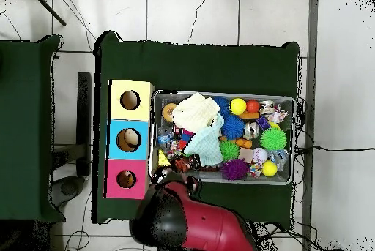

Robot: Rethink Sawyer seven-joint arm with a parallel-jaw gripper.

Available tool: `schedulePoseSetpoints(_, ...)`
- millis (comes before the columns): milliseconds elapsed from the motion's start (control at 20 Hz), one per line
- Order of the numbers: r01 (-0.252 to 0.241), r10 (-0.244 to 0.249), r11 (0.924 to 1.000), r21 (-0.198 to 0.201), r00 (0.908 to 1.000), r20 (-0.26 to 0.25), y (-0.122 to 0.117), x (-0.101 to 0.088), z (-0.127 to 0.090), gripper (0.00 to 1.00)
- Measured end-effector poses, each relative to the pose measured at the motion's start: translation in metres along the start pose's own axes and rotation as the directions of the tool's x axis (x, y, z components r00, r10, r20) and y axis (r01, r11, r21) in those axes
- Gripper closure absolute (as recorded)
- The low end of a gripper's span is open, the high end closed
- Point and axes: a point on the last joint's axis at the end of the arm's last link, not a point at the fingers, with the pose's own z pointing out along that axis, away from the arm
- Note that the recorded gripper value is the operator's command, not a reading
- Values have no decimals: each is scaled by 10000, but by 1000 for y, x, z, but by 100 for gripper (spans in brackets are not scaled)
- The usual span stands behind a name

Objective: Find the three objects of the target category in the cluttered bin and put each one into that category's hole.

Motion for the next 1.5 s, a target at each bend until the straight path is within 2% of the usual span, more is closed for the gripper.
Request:
schedulePoseSetpoints(450, 330, -332, 9992, -238, 9994, -78, 40, 21, -7, 100)
schedulePoseSetpoints(650, 428, -432, 9988, -228, 9989, -166, 58, 37, -7, 100)
schedulePoseSetpoints(900, 493, -497, 9987, -96, 9974, -516, 77, 63, 1, 100)
schedulePoseSetpoints(1100, 353, -350, 9994, 29, 9966, -752, 86, 77, 9, 100)
schedulePoseSetpoints(1500, 18, 6, 9997, 231, 9945, -1047, 84, 83, 20, 100)
